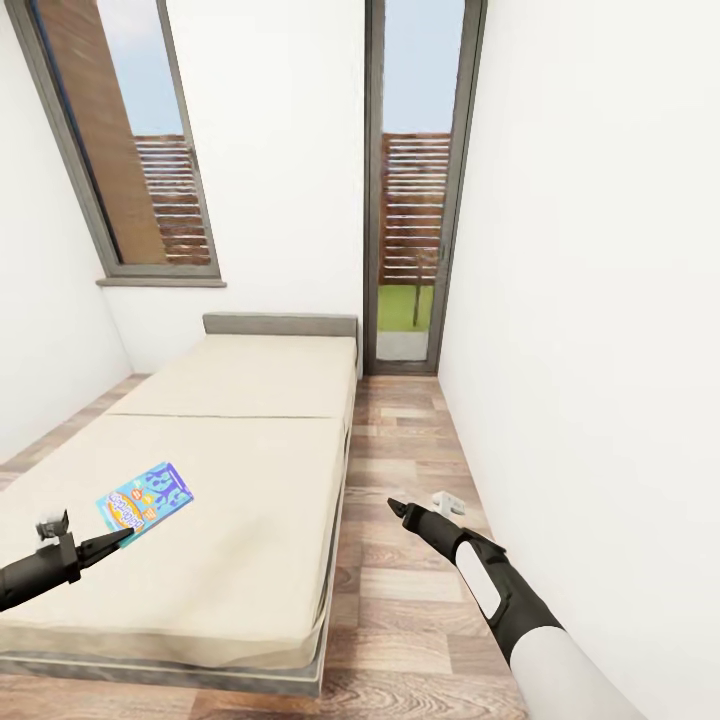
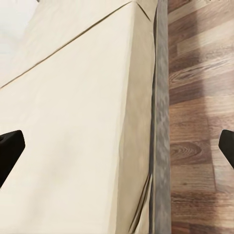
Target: Put all the toys in the child's room - the three board games (two on the bed and one on the table), the two jigsaw puzzles on the table, and the tennis ball on the table - inside the toy box on the table in the child's room.
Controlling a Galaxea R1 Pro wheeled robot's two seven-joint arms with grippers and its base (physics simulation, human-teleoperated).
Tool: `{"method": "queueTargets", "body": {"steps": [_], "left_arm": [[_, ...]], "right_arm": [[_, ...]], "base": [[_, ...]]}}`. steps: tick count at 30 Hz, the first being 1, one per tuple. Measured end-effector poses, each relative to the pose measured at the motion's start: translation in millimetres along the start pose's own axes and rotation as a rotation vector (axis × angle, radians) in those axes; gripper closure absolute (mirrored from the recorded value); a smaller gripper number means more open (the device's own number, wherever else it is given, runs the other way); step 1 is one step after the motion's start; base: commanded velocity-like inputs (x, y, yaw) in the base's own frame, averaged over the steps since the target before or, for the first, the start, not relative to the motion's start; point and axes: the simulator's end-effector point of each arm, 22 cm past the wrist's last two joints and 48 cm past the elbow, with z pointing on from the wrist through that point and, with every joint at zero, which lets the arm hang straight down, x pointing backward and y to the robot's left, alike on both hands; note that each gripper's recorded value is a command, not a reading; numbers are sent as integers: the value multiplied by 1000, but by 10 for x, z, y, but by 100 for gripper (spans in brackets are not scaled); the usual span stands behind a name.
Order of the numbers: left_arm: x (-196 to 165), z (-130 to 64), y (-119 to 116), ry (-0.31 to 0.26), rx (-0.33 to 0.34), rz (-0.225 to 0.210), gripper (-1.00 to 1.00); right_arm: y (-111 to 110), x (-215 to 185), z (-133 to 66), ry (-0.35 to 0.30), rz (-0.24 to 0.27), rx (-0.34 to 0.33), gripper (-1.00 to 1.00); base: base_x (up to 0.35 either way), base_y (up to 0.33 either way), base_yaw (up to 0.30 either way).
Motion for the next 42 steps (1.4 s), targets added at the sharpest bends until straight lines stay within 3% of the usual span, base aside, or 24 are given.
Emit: {"method": "queueTargets", "body": {"steps": [42], "left_arm": [[-317, -118, -557, 2, -2, -4, 100]], "right_arm": [[394, -466, -294, -17, -4, 2, -100]], "base": [[0, 0, 0]]}}
